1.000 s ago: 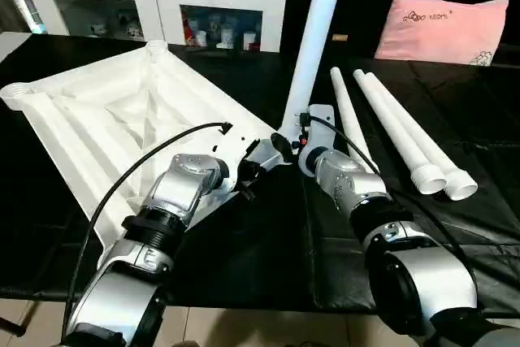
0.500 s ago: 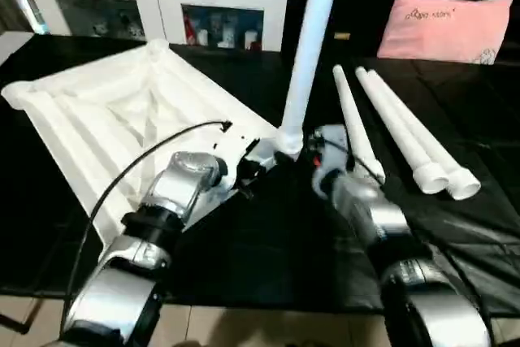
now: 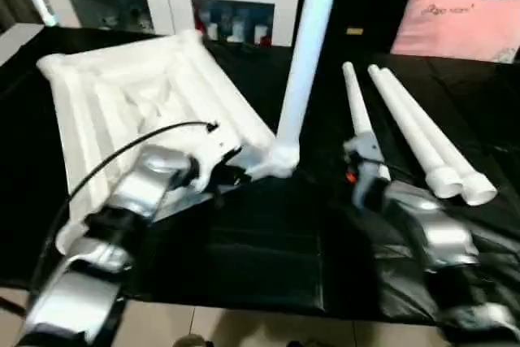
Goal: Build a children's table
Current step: Rotate leg to tighten
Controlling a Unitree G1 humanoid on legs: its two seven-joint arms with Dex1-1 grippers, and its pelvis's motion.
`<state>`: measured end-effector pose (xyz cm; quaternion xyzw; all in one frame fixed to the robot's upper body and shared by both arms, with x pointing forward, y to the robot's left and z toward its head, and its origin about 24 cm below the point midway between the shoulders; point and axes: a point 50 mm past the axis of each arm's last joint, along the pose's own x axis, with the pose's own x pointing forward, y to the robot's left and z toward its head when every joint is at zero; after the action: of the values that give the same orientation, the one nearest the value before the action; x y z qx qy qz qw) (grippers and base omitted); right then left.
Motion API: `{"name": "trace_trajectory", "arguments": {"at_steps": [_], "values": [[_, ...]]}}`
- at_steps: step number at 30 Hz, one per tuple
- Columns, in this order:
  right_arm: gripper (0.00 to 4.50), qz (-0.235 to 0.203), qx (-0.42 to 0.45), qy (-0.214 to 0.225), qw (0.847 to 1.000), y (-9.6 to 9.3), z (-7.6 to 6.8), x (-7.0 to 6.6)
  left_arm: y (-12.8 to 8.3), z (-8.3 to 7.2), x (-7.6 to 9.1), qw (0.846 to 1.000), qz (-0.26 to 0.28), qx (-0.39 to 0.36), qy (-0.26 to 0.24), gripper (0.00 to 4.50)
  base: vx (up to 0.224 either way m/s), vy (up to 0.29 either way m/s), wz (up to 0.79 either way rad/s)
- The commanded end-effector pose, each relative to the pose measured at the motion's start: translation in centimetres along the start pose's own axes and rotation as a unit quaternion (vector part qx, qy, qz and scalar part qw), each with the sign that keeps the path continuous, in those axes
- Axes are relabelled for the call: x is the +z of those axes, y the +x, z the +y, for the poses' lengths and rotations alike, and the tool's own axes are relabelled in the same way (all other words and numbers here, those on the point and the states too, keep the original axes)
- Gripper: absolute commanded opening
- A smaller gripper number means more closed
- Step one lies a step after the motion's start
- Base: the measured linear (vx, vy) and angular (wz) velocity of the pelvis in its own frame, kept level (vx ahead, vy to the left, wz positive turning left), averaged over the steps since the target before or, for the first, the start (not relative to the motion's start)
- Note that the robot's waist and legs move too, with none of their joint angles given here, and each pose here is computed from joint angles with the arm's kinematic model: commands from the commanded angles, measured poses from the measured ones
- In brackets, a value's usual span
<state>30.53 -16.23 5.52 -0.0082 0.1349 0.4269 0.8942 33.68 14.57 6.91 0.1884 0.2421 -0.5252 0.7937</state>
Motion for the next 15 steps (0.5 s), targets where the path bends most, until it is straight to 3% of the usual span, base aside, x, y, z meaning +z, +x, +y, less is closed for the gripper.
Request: {"name": "trace_trajectory", "arguments": {"at_steps": [1,9,15], "values": [[4.47,-0.001,0.043,-0.029,0.999,-0.3,0.5,0.8,0.4,-1.1,0.1,0.998,0.0,-0.064,0.023,0.0,0.0,0.0,0.0],[4.47,0.027,0.116,-0.075,0.99,-0.9,0.7,1.6,-0.7,-2.1,-0.2,0.986,0.011,-0.156,0.059,0.0,0.0,0.0,0.0],[4.47,0.061,0.195,-0.11,0.973,-0.6,1.1,1.5,-1.0,-2.8,-0.6,0.974,0.038,-0.208,0.085,0.0,0.0,0.0,0.0]]}}
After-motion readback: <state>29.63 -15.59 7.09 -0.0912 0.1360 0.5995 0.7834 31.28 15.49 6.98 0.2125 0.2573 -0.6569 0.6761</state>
